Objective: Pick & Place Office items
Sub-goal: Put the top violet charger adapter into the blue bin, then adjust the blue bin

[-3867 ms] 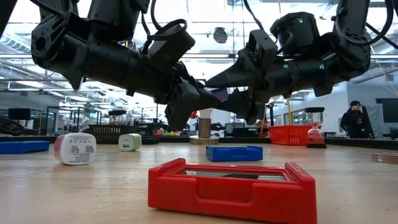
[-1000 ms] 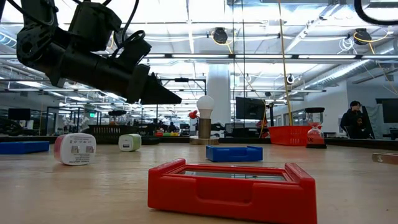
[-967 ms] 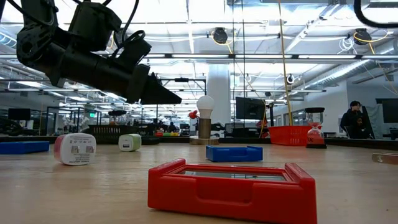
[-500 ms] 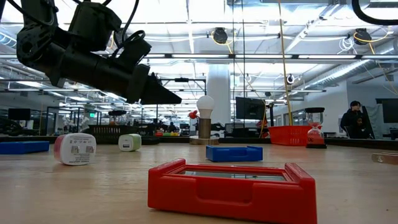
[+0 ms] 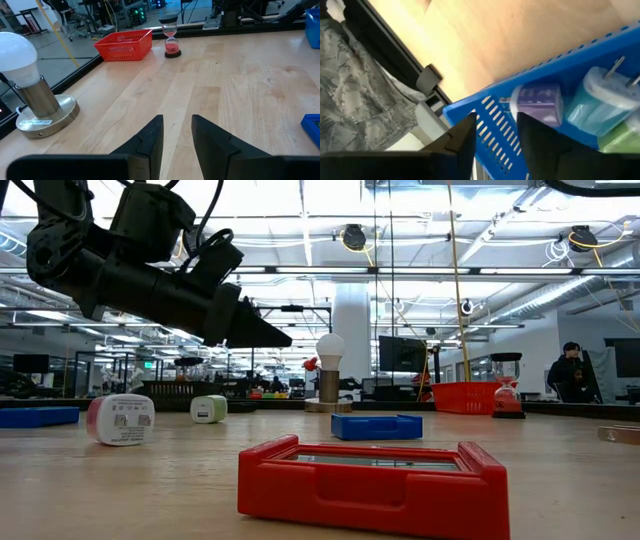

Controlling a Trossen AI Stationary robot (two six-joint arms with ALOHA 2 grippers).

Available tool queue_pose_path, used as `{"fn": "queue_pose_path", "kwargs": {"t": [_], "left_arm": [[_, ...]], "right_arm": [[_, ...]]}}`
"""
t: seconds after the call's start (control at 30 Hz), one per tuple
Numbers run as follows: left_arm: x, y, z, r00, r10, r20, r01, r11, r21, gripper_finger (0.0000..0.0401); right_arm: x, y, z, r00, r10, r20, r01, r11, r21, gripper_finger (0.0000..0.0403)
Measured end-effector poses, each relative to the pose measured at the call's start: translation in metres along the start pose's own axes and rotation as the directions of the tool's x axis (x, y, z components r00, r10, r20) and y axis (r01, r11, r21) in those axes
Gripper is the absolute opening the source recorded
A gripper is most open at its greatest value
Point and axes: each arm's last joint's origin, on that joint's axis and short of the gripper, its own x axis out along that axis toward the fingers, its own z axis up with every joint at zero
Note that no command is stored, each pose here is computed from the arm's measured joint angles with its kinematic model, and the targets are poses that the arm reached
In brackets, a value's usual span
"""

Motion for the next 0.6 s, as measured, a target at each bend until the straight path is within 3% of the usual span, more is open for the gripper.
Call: {"fn": "queue_pose_path", "kwargs": {"t": [0.13, 0.33, 0.43, 0.6], "left_arm": [[0.000, 0.000, 0.000, 1.000, 0.000, 0.000, 0.000, 1.000, 0.000, 0.0108], [0.000, 0.000, -0.001, 1.000, -0.002, -0.012, 0.001, 0.998, -0.059, 0.0108], [0.001, 0.001, -0.002, 1.000, -0.014, -0.021, 0.012, 0.995, -0.099, 0.0108], [0.002, 0.004, -0.002, 1.000, -0.008, -0.022, 0.006, 0.996, -0.086, 0.0108]], "right_arm": [[0.000, 0.000, -0.001, 1.000, -0.004, -0.025, 0.004, 1.000, -0.015, 0.0085], [-0.001, 0.000, 0.002, 1.000, 0.001, 0.019, 0.002, 0.986, -0.169, 0.0026], [-0.003, 0.000, 0.007, 0.996, 0.005, 0.086, 0.020, 0.958, -0.287, 0.0005], [-0.016, 0.001, 0.018, 0.975, 0.050, 0.216, 0.053, 0.894, -0.445, 0.0005]]}}
